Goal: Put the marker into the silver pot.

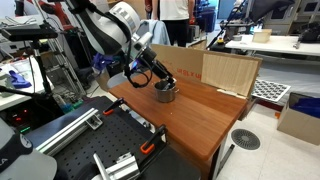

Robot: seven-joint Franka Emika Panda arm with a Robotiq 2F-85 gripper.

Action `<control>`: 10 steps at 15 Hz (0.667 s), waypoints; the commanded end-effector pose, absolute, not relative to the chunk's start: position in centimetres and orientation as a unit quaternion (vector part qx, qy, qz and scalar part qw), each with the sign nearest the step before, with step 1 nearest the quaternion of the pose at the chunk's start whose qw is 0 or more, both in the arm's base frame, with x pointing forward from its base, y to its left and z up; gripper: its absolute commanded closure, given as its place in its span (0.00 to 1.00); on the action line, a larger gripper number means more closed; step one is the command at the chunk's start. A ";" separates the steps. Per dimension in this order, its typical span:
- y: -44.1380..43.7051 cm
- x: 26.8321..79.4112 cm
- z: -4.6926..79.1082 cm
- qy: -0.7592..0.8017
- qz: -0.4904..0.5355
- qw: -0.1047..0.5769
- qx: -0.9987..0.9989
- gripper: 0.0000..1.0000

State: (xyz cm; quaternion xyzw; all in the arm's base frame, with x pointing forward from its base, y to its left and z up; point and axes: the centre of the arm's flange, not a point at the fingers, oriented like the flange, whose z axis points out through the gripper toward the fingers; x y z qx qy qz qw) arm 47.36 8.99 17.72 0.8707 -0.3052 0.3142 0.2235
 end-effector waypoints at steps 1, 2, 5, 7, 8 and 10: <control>8.8 47.2 18.1 -0.304 0.318 0.214 0.872 0.00; 8.8 46.9 18.5 -0.305 0.321 0.206 0.872 0.00; 9.0 45.8 20.5 -0.304 0.309 0.181 0.883 0.00; 9.1 44.6 22.4 -0.297 0.287 0.160 0.897 0.00; 9.1 43.8 23.6 -0.292 0.275 0.149 0.904 0.00; 9.0 42.5 25.7 -0.287 0.243 0.127 0.918 0.00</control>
